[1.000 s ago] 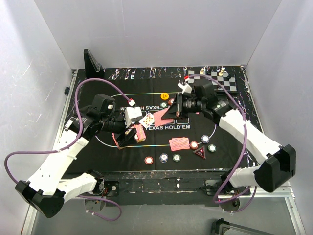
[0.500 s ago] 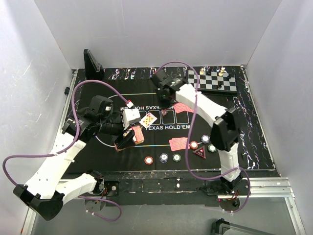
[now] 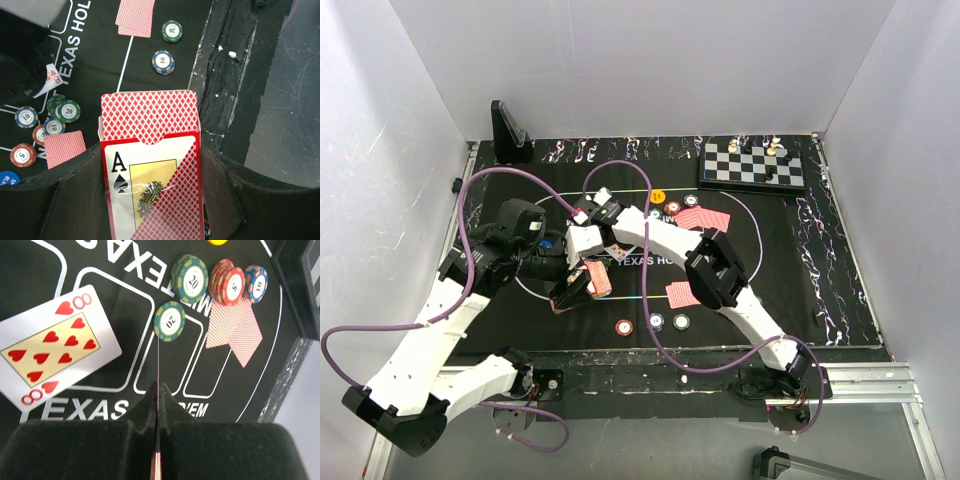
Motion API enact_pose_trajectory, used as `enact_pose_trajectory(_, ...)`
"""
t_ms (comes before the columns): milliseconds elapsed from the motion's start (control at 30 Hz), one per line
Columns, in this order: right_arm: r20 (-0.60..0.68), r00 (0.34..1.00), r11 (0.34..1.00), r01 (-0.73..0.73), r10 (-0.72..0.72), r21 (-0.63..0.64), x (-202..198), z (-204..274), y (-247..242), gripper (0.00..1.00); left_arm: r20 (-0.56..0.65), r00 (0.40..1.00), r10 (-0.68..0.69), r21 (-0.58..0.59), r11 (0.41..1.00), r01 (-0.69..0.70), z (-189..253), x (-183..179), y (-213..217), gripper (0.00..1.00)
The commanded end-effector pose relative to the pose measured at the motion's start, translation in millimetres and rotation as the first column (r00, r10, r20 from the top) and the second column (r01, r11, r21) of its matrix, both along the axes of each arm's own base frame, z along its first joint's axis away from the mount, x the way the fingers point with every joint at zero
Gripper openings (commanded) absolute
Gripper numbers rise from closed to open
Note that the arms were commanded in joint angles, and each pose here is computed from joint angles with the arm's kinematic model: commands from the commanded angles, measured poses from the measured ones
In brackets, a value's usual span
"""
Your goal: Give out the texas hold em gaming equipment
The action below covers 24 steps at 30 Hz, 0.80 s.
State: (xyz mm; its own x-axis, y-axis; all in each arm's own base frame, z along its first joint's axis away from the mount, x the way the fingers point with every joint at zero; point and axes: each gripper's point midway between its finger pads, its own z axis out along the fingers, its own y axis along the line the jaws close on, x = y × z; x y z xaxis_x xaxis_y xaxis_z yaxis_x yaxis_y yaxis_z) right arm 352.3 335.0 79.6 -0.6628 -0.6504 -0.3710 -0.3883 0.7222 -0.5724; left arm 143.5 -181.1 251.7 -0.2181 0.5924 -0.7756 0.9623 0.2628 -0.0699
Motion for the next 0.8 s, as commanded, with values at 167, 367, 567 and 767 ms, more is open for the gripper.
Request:
enact_pose_trajectory(167, 0.068, 0.997, 0.999, -0.033, 0.036, -0.037, 15, -8, 16, 0.01, 0.044, 0.999, -0.01, -0.05, 0.999, 0.012, 21, -2, -3, 0.2)
enact_pose_trajectory(367, -0.038, 0.999, 0.999, -0.023, 0.025, 0.045, -9, -36, 27, 0.01, 0.049, 0.999, -0.006, -0.053, 0.999, 0.009, 21, 1, -4, 0.2)
enact_pose_trajectory(567, -0.134, 0.991, 0.989, 0.007, 0.013, 0.149, -34, -58, 39, 0.09, 0.051, 0.999, -0.011, -0.064, 0.998, 0.014, 24, 1, -7, 0.21)
enact_pose_trajectory(767, -0.202, 0.979, 0.973, 0.042, 0.005, 0.227, -42, -66, 43, 0.22, 0.051, 0.999, -0.012, -0.063, 0.998, 0.015, 23, 0, -6, 0.21)
